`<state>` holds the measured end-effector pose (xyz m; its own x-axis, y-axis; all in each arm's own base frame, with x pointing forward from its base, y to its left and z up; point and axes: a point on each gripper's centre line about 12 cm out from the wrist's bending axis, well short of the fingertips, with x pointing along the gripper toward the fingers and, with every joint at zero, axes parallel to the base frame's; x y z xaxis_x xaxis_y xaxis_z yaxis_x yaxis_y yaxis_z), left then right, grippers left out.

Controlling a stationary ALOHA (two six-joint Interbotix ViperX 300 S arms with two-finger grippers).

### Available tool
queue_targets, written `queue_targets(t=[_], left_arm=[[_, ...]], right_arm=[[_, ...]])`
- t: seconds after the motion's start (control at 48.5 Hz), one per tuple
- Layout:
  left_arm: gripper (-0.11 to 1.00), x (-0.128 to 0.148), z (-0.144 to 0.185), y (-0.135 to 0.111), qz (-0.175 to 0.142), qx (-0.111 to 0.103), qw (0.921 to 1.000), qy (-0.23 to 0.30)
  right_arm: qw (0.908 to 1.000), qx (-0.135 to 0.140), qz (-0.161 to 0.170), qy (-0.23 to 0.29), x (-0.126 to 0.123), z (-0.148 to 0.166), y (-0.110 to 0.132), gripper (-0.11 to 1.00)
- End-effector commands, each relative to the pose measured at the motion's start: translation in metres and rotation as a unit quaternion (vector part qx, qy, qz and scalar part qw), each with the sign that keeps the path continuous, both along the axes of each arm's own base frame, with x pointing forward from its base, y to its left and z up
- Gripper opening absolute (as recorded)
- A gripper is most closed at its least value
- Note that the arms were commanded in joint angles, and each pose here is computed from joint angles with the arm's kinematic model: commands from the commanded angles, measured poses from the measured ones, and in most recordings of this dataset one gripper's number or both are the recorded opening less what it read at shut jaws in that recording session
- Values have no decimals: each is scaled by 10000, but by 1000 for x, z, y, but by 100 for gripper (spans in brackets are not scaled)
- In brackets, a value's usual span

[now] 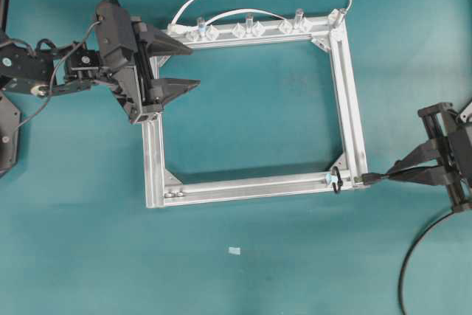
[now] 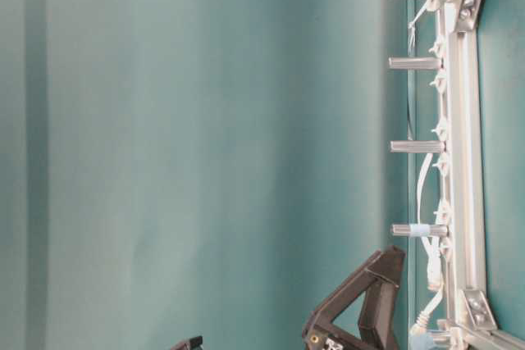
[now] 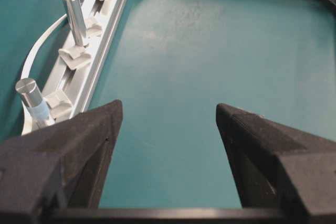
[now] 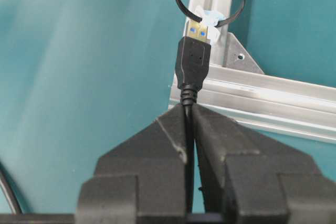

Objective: Insert the wire through the string loop located on the right side.
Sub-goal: 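Push the USB plug leftward through the black zip-tie loop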

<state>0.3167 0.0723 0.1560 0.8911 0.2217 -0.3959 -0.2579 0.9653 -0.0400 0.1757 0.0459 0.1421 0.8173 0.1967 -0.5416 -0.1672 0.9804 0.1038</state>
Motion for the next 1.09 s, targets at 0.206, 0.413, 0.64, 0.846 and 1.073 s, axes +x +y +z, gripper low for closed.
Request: queue_targets(t=[0.206,0.413,0.64,0.846,1.073], left_arm=[[74,5,13,1,-18,74,9998,-203],[74,5,13,1,-11,74,9998,-203],[74,4,12,1,-11,73,9998,-195],[74,4,12,1,-16,76,9998,-187],[74,4,11,1,-11,69,9998,-180]], right_arm=[[9999,-25,-54,-130,11,6,1,8],[9999,-56,-84,-93,20,7,2,8],[9998,-90,-122,-122,31,8,4,8],[9997,-127,-163,-130,42,8,6,8],[9996,-175,-191,-72,55,5,9,8]])
